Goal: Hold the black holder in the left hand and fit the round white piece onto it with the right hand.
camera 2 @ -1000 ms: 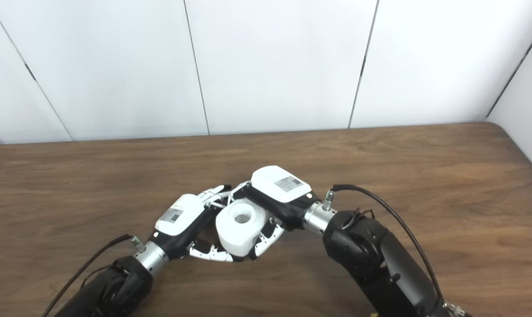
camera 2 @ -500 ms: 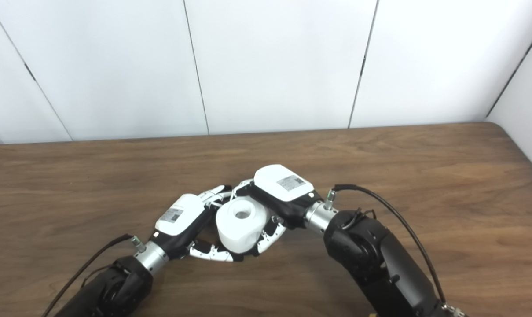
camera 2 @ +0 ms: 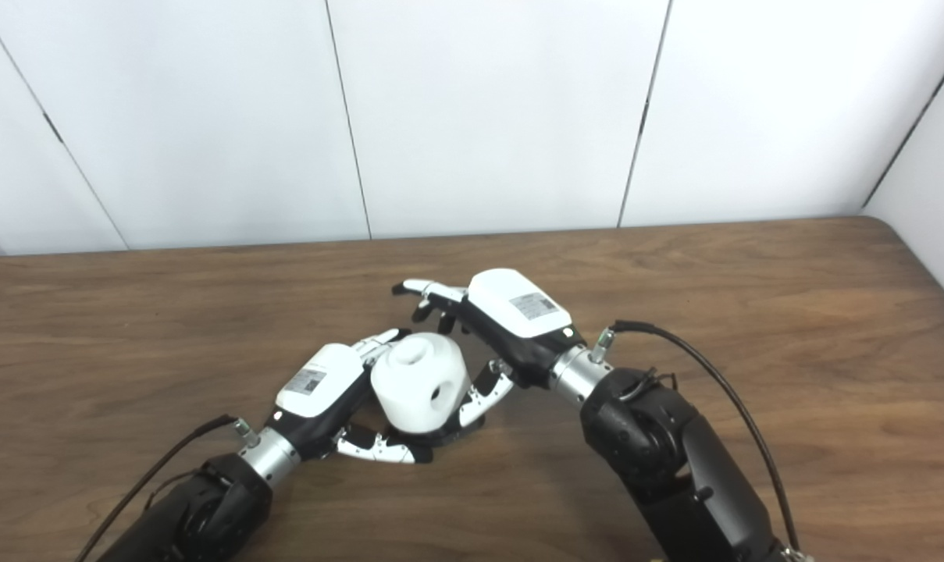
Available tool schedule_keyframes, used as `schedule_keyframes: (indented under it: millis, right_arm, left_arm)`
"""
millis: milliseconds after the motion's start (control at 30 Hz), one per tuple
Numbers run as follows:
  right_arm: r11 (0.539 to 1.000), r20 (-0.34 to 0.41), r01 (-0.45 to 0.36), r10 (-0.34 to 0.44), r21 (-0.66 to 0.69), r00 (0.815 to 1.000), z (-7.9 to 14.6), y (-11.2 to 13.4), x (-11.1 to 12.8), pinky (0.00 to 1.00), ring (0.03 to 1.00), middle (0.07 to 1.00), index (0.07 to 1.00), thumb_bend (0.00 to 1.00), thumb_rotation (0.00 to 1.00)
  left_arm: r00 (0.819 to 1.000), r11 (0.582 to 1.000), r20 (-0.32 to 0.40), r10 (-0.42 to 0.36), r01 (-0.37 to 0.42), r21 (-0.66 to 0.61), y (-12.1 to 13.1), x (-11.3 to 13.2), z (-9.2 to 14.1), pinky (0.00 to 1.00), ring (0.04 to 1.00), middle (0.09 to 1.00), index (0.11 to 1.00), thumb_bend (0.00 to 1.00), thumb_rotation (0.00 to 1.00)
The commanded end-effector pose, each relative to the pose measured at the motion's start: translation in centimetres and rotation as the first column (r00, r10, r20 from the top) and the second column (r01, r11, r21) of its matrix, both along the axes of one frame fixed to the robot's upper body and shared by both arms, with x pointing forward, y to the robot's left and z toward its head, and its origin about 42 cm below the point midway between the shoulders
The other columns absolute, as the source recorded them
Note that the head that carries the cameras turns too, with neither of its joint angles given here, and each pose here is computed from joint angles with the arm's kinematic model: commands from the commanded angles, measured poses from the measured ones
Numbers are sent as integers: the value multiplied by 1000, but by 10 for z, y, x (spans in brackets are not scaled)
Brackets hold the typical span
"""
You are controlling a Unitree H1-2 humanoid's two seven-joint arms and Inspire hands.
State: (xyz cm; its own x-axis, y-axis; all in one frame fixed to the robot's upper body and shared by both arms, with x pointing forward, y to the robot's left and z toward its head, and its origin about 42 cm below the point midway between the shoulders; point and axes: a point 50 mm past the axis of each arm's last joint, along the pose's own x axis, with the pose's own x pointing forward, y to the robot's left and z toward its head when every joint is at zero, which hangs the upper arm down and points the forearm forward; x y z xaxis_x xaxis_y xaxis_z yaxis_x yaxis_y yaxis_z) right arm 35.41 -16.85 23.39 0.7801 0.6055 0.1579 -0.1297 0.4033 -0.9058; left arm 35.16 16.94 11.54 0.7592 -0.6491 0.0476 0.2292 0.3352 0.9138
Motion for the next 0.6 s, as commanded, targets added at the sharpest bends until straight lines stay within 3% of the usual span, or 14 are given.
schedule_keyframes:
  millis: [0, 200, 233, 367, 567]
  right_arm:
    - [999, 80, -18, 14, 51, 997, 16, 1, 3, 556, 629, 741, 909, 755, 53]
    - [998, 28, 22, -20, -66, 999, 22, -8, 6, 560, 670, 777, 978, 813, 71]
    - [995, 12, 27, -26, -91, 1000, 24, -11, 6, 569, 715, 819, 977, 830, 75]
    - [988, -54, 46, -54, -146, 997, 20, -26, 5, 552, 717, 848, 941, 876, 64]
    - [985, -65, 47, -59, -168, 996, 14, -37, 1, 567, 726, 842, 930, 890, 58]
  left_arm:
    - [987, 983, -156, -36, 64, 173, -1, -26, -42, 917, 948, 882, 483, 524, 58]
    - [988, 983, -152, -32, 59, 175, 0, -25, -42, 921, 949, 879, 484, 524, 57]
    - [988, 983, -152, -31, 58, 175, 1, -25, -42, 922, 952, 879, 484, 524, 58]
    - [988, 983, -151, -28, 55, 178, 2, -26, -42, 920, 945, 877, 484, 524, 58]
    - [987, 984, -156, -24, 51, 174, 6, -24, -43, 910, 944, 877, 484, 524, 57]
